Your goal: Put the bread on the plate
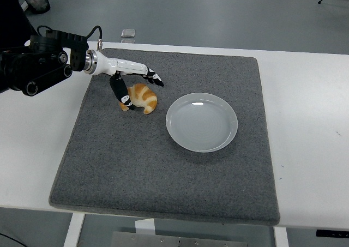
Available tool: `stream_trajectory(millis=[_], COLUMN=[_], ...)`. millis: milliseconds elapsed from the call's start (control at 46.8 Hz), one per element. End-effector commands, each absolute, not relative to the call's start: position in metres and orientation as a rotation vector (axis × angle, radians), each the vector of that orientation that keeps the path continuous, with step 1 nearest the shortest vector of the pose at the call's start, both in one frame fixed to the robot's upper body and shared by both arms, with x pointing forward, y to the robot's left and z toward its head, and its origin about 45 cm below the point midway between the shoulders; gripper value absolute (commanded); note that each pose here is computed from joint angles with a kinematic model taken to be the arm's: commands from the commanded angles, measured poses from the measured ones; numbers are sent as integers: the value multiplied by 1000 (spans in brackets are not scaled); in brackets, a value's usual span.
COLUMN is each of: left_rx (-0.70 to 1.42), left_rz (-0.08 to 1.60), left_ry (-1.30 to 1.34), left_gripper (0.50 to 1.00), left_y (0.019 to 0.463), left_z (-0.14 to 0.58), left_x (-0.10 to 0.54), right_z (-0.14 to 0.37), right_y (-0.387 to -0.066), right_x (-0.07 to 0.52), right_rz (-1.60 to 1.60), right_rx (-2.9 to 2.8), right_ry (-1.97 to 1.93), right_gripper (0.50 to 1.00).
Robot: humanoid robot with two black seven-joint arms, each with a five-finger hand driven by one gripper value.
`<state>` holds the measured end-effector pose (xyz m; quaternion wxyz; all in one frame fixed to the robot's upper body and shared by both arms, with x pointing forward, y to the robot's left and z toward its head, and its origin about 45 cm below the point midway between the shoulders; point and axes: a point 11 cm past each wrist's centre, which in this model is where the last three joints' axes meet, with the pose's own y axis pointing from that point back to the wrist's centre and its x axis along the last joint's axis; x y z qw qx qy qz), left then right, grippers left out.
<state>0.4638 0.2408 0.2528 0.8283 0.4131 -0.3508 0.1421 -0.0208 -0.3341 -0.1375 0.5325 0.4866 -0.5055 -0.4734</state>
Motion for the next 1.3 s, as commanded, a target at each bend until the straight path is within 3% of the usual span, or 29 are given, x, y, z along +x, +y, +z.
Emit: stream_trajectory(millis=[0,897,1026,1111,1218,1282], left_rx=[880,922,920,925,923,921], left_rz=[299,290,290,296,295,296], left_ry=[-742,-766,-770,-771,-773,-779], left_gripper=[945,889,808,694,500,500], left_y=[242,248,247,248,245,244], left_z=[251,231,231,232,232,232], left_x=[463,459,460,462,462,463], right_z=[-138,-138,-138,-138,-138,-138], right_y=[-334,-334,-334,-334,-334,-334], right_x=[-21,-22,-22,-22,-22,-22], right_rz=[-1128,-1130,-1129,-1130,-1129,-1130], right_rx=[1159,1160,1160,1161,1160,1161], right_ry=[-1205,-1206,-1205,-1204,-1205,-1204], right_gripper=[952,952,952,952,952,952])
